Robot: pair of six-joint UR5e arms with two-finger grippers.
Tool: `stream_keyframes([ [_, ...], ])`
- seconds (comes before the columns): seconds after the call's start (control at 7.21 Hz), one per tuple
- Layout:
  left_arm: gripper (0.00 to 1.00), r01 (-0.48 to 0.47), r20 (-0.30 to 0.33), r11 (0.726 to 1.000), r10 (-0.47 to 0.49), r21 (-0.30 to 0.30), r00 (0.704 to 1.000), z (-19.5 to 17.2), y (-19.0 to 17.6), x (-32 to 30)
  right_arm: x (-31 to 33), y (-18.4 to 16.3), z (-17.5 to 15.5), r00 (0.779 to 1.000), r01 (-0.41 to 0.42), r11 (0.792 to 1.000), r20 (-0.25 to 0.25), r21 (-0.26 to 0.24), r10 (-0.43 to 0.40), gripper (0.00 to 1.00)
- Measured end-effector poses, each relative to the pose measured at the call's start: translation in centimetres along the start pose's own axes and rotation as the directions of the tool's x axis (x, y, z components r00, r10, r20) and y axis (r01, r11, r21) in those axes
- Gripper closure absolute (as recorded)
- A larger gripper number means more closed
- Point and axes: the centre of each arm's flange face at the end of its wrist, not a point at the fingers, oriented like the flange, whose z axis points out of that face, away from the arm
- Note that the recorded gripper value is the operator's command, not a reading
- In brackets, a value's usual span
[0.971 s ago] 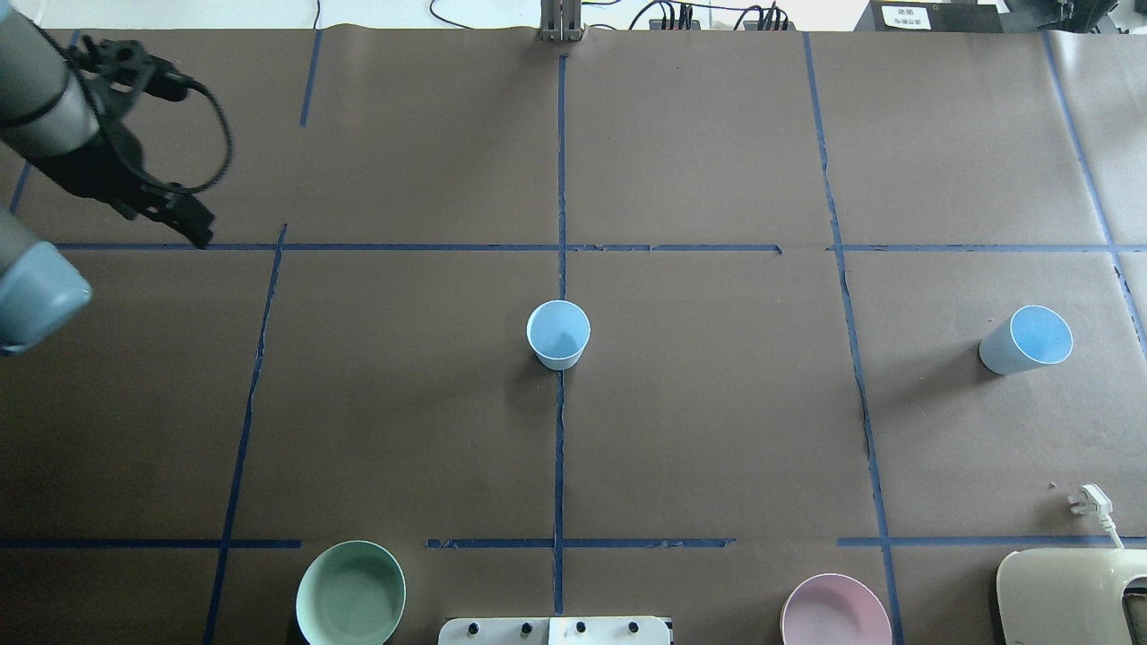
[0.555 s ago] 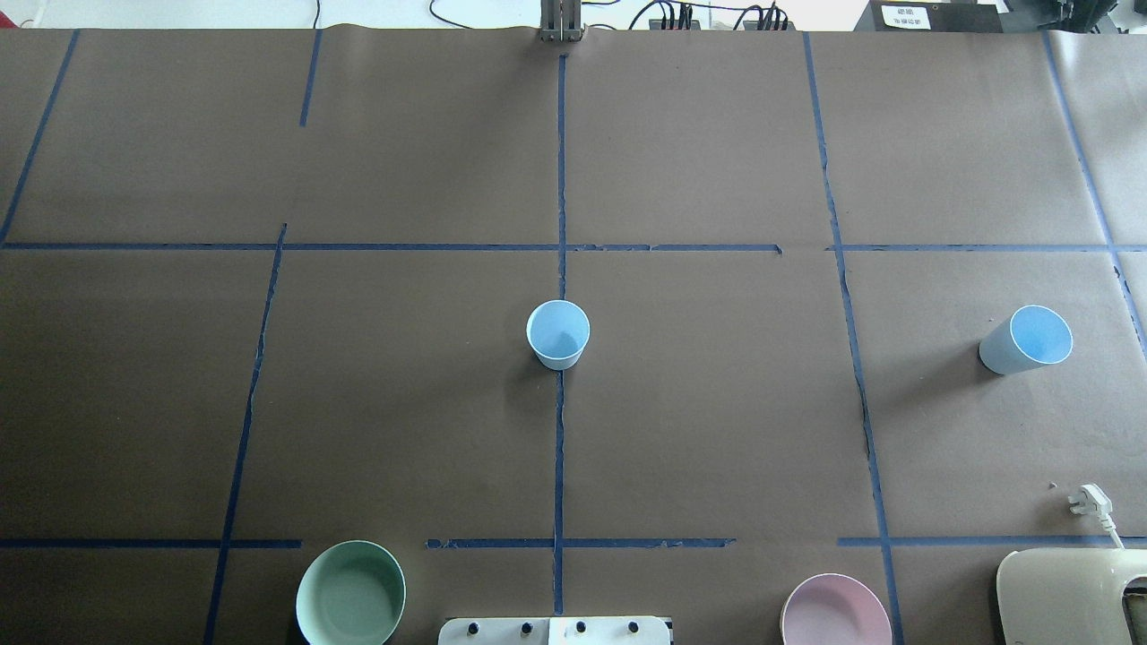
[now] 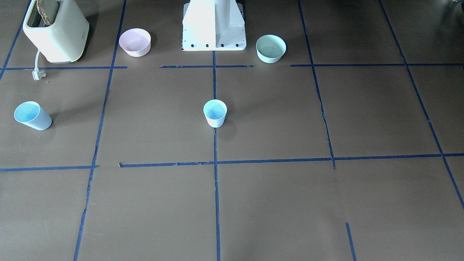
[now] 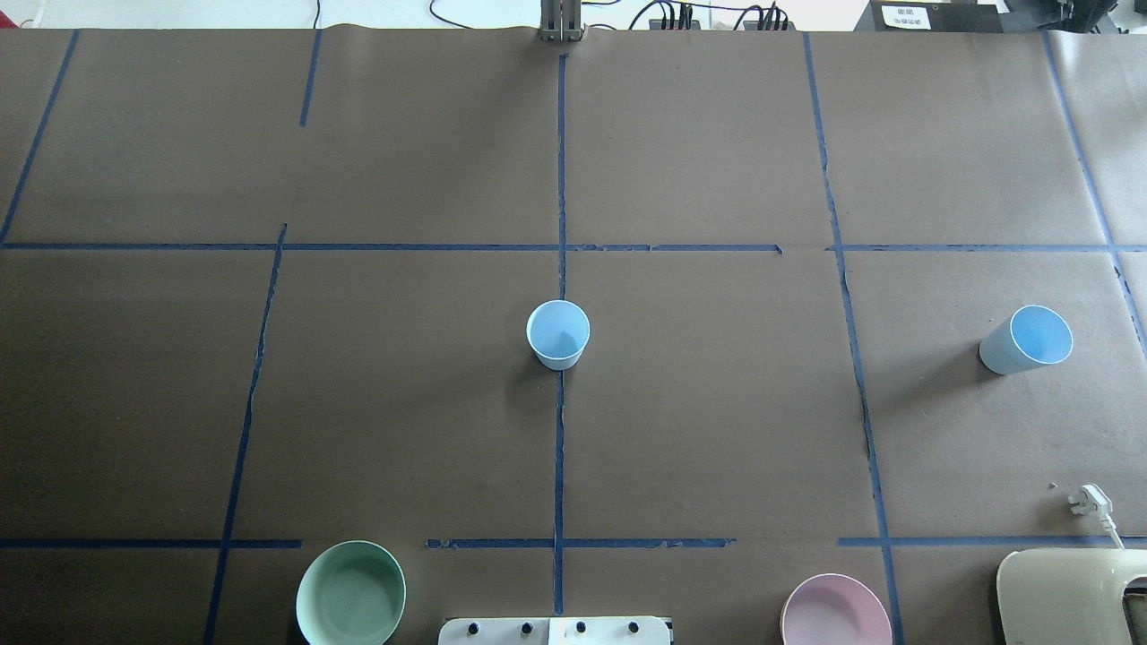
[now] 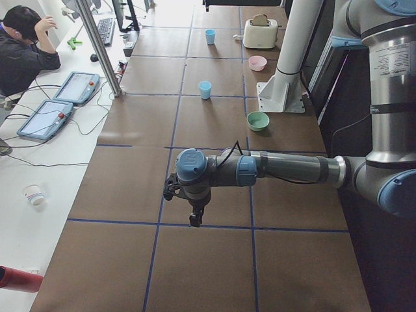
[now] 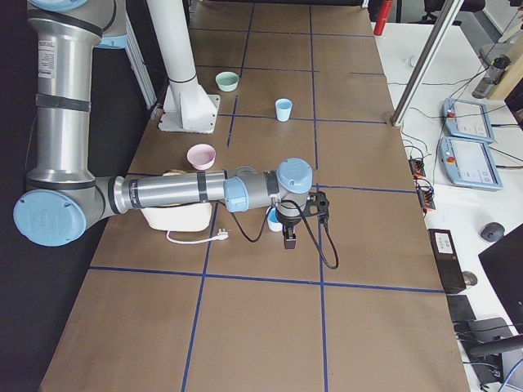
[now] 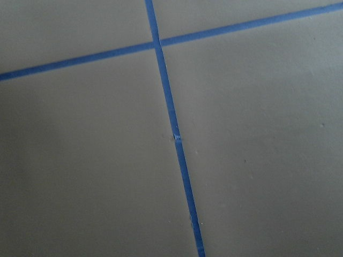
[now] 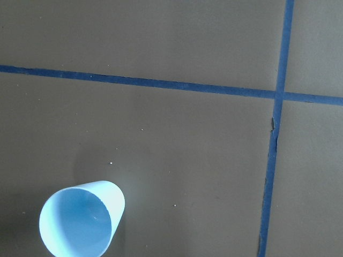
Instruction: Stack blue cups with both arms
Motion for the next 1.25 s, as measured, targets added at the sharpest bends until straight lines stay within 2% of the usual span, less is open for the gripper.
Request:
stream_keyframes([
  [0.55, 0.0, 0.0, -0.009, 1.0, 0.0, 0.002, 1.0, 0.0, 0.2, 0.0, -5.2, 0.7, 6.5, 0.999, -0.027, 0.998, -0.017, 0.053, 0.027, 0.0],
  [0.83, 0.0, 0.0, -0.009, 1.0, 0.0, 0.002, 1.0, 0.0, 0.2, 0.1, -5.3, 1.2, 9.4, 1.0, -0.011, 0.999, -0.012, 0.041, 0.011, 0.0],
  [0.97, 0.0, -0.001, -0.009, 1.0, 0.001, 0.002, 1.0, 0.0, 0.2, 0.1, -5.4, 1.6, 10.7, 1.0, -0.003, 1.0, -0.013, 0.023, 0.003, 0.07],
  [1.11, 0.0, 0.0, -0.009, 1.0, 0.0, 0.003, 1.0, 0.0, 0.2, 0.1, -5.6, 1.9, 11.7, 1.0, 0.005, 1.0, -0.016, 0.004, -0.005, 0.53],
  [1.25, 0.0, 0.001, -0.009, 1.0, -0.001, 0.004, 1.0, 0.0, 0.1, 0.2, -5.7, 2.2, 12.3, 1.0, 0.009, 1.0, -0.018, -0.01, -0.009, 0.89],
])
